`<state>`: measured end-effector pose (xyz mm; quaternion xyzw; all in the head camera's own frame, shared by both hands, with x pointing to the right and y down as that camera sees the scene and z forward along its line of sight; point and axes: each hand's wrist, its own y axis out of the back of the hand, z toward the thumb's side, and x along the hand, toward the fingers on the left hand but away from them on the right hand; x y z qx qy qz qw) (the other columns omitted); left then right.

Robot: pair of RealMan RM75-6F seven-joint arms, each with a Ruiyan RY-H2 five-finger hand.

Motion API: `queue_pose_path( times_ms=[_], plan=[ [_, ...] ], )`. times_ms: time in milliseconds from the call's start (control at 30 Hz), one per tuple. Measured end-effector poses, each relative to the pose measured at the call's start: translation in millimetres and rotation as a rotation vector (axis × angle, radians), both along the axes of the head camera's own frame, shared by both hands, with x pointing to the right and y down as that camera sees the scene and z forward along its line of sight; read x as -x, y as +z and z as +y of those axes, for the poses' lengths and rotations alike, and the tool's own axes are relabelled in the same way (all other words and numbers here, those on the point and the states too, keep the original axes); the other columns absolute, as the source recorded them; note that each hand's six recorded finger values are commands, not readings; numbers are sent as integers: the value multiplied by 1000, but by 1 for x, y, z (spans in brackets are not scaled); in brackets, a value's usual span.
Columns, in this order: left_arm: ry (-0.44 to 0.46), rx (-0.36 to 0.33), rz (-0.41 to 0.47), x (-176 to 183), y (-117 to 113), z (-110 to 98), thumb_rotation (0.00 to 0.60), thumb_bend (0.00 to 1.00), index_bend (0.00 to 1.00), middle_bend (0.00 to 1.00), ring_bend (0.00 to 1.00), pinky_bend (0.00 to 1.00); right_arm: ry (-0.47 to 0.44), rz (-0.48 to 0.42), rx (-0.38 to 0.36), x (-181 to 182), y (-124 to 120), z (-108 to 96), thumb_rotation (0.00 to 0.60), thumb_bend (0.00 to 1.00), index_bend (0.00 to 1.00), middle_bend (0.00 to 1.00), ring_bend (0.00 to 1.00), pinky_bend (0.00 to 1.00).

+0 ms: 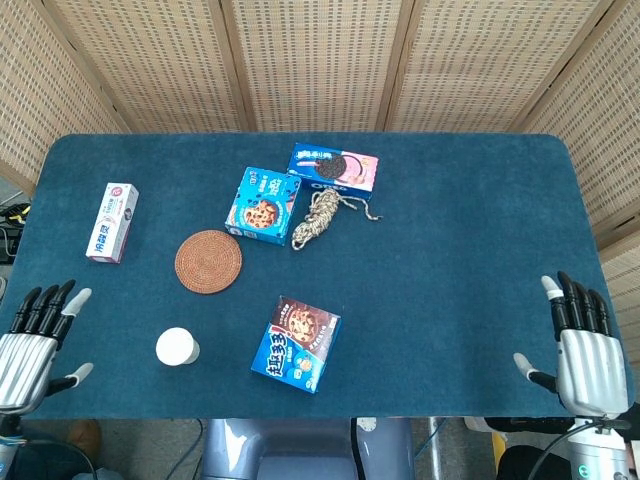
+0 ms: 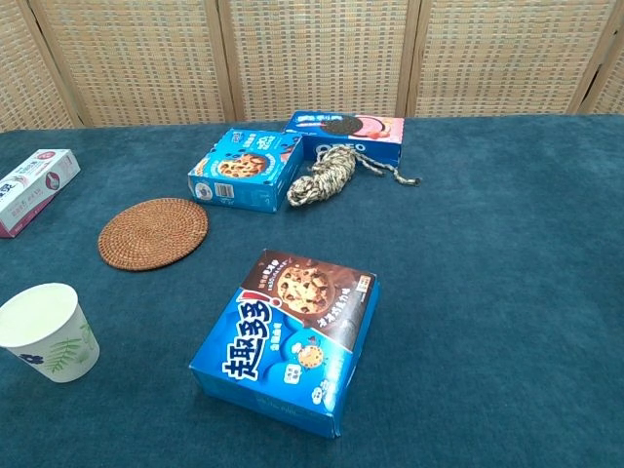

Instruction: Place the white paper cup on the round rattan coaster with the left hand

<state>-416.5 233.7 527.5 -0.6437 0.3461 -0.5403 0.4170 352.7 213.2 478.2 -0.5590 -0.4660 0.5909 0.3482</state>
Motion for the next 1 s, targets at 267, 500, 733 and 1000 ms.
queue_pose_path(
  times_ms=[267,500,733,1000],
  plan=[
    [200,155,-4,-39,40,15,600,0,0,0,0,60,6,-6,-2,-1,-1,0,600,0,13,0,0,0],
    [278,215,-3,-65,71,13,600,0,0,0,0,104,6,-10,3,-2,0,-1,600,0,15,0,0,0],
    [310,249,-31,-81,95,3,600,0,0,15,77,202,-9,-13,13,2,3,0,600,0,18,0,0,0],
    [328,276,-46,-92,120,-7,600,0,24,250,298,328,1,-15,9,1,3,0,600,0,21,0,0,0]
  ],
)
